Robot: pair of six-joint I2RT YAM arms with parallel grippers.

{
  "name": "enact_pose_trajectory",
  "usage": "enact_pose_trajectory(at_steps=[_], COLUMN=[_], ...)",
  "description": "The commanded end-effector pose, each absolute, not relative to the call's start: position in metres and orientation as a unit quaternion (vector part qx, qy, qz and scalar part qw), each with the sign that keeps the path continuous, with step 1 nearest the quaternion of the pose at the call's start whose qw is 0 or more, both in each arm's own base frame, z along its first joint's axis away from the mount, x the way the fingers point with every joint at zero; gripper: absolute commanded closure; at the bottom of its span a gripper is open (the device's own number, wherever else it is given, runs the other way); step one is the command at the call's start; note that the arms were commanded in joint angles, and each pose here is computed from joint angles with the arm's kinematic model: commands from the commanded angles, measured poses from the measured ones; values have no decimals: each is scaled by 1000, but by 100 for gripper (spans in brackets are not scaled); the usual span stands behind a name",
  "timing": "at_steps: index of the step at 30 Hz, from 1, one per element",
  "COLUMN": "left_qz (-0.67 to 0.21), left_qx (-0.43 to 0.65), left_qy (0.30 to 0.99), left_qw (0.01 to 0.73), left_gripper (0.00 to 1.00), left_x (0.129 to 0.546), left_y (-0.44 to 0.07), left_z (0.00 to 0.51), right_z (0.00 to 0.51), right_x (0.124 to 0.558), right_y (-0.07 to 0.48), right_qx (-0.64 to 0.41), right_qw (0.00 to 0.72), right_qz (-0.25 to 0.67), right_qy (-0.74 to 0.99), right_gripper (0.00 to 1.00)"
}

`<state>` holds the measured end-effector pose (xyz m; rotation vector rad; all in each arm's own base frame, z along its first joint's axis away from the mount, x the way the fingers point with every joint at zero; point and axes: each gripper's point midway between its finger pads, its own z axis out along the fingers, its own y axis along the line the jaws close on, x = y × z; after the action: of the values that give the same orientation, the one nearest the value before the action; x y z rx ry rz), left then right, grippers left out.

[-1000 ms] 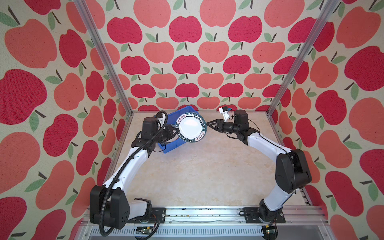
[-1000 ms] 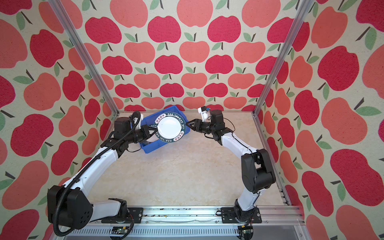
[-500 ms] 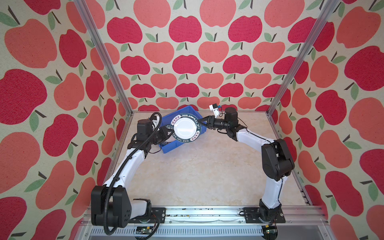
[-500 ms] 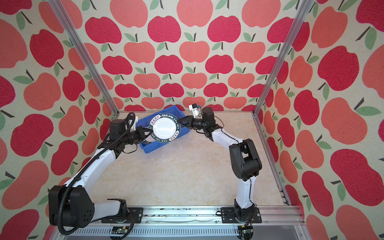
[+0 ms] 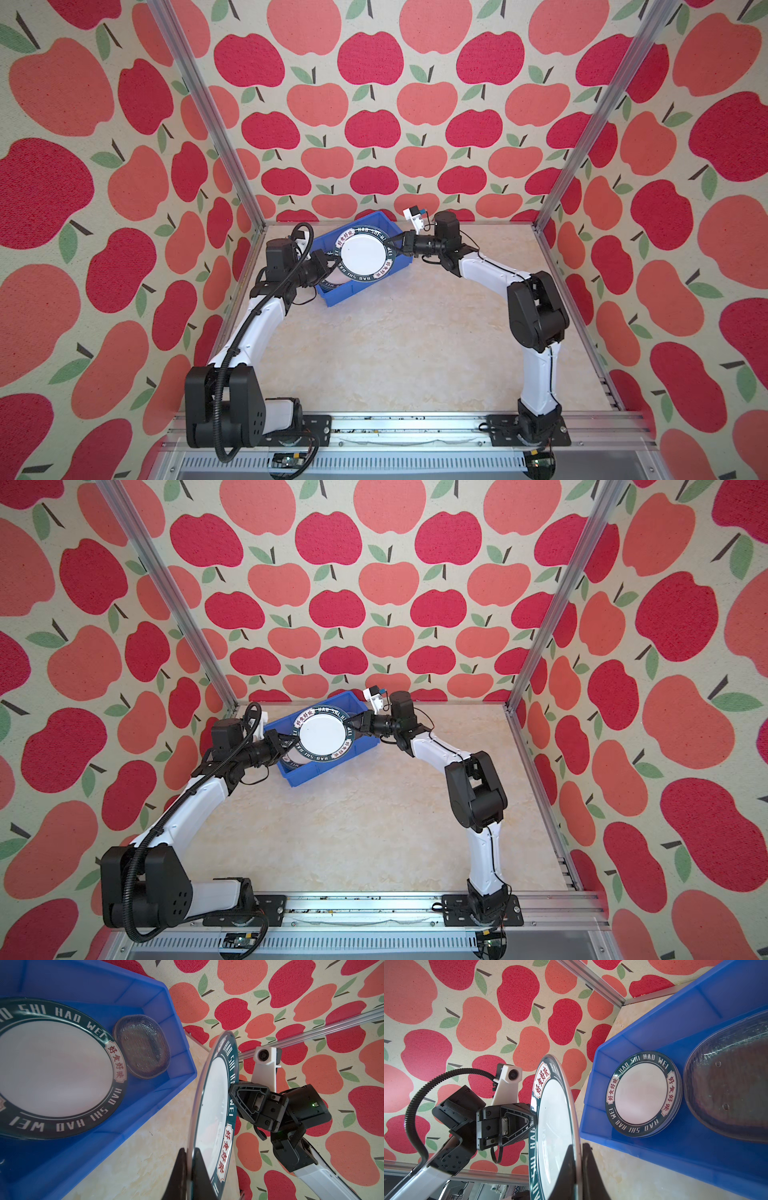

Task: Place the plates into the plastic bin on the countertop
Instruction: 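Carry the green-rimmed plate into the bin with right gripper while left gripper withdraws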

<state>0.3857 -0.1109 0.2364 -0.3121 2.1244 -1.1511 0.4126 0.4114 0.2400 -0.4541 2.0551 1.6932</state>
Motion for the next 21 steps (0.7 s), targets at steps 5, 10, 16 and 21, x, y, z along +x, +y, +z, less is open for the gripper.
enact_pose_trajectory(at_steps=[5, 10, 16, 21], left_qz=[-397, -354, -350, -361], left_qx=[-161, -197, -208, -210], left_qy=[823, 814, 798, 799], left_qw=[374, 417, 444, 432], left_gripper=[1, 1, 1, 1], left_x=[383, 370, 360, 358], left_y=[-72, -36, -22, -26], left_z=[228, 238, 249, 241], right_z=[249, 240, 220, 198], right_x=[427, 454, 474, 486], right_y=[431, 452, 471, 482], right_qx=[-176, -183, -194, -187], right_qw=[204, 207, 204, 207], right_qz=[576, 552, 538, 534], right_qy=[772, 787, 795, 798], right_gripper=[100, 100, 100, 100])
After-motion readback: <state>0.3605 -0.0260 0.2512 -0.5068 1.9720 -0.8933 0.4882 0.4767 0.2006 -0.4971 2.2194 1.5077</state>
